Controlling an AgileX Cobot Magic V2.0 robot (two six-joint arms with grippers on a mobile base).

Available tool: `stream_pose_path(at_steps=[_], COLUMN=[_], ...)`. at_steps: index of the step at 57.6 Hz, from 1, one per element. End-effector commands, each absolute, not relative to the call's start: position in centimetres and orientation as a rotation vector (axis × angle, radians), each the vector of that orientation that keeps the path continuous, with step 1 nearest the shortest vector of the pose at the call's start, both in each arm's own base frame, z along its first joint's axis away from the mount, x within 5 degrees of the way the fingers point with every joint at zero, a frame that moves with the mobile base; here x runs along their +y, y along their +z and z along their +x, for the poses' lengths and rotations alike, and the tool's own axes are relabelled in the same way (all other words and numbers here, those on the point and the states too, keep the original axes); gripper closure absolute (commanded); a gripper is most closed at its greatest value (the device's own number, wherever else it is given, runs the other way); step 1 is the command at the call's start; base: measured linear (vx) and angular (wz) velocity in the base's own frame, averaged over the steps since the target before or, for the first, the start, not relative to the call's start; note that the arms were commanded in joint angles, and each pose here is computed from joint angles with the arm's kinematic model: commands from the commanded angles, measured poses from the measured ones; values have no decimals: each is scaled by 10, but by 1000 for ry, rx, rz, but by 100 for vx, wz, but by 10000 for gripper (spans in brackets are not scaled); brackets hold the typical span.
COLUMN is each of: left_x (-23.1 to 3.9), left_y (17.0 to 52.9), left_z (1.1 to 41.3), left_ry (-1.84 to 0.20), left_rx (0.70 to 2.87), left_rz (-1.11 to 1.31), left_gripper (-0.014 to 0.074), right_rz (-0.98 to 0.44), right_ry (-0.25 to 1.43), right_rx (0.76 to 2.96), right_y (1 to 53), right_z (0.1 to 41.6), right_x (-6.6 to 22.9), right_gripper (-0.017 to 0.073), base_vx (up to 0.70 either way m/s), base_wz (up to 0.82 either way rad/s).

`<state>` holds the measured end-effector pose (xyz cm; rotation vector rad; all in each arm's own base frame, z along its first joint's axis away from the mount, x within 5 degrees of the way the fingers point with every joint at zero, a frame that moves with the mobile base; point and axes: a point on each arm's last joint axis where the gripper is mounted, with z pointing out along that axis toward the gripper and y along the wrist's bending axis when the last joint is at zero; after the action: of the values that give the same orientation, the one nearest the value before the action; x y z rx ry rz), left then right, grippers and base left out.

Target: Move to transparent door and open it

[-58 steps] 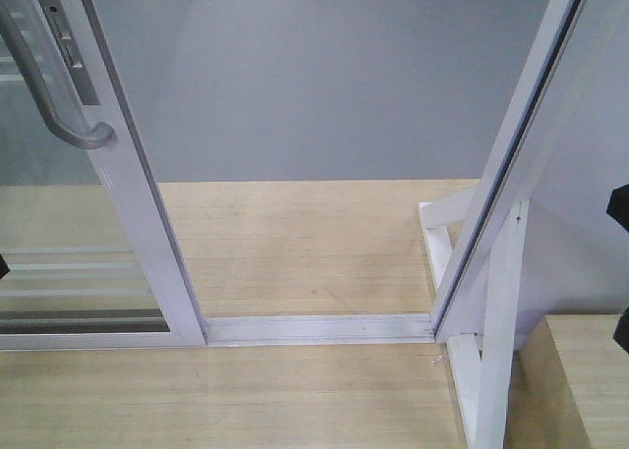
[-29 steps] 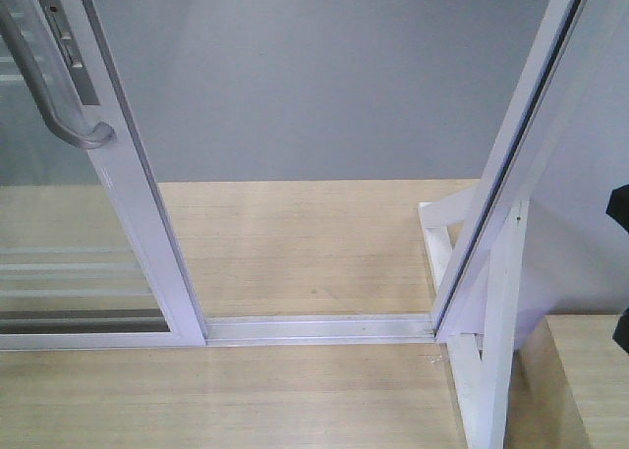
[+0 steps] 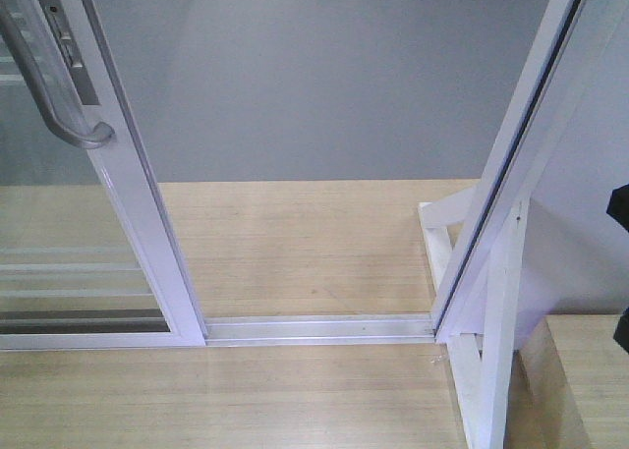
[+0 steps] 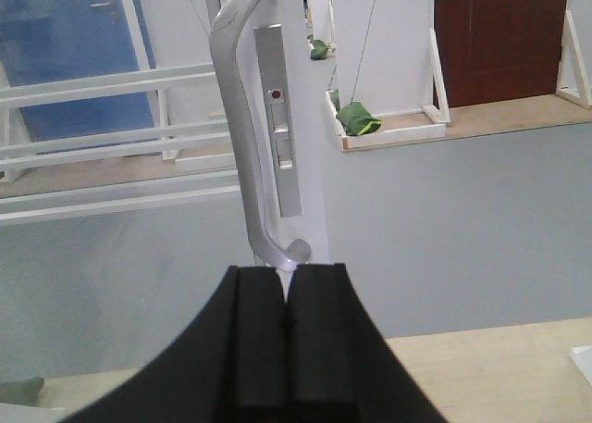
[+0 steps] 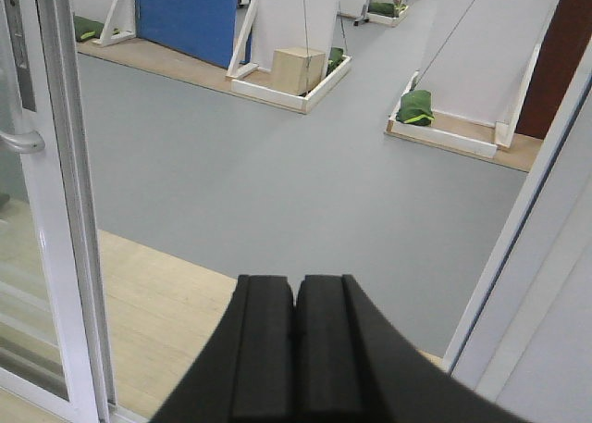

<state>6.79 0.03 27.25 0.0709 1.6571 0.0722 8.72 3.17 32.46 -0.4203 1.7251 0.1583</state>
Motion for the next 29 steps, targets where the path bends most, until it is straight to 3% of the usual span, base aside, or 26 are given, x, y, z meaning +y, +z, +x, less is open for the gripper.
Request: stream_pose_path(at_steps=[1, 14, 29], left_x=[0, 0, 0], left_y=[268, 199, 189], left_z=[65, 56, 57], left_ry=[63, 59, 58], left_rx=[1573, 1568, 1589], left_rz=[60, 60, 60], left_gripper=[594, 594, 594], right_rz=[-402, -402, -403], right_ry=[156, 156, 156], right_rx=[1625, 1625, 1628], right_y=[340, 340, 340], right_z=[87, 87, 88], right_x=[31, 31, 32], right_gripper=[562, 562, 562], base_vx=[0, 0, 0], base_wz=[0, 0, 0])
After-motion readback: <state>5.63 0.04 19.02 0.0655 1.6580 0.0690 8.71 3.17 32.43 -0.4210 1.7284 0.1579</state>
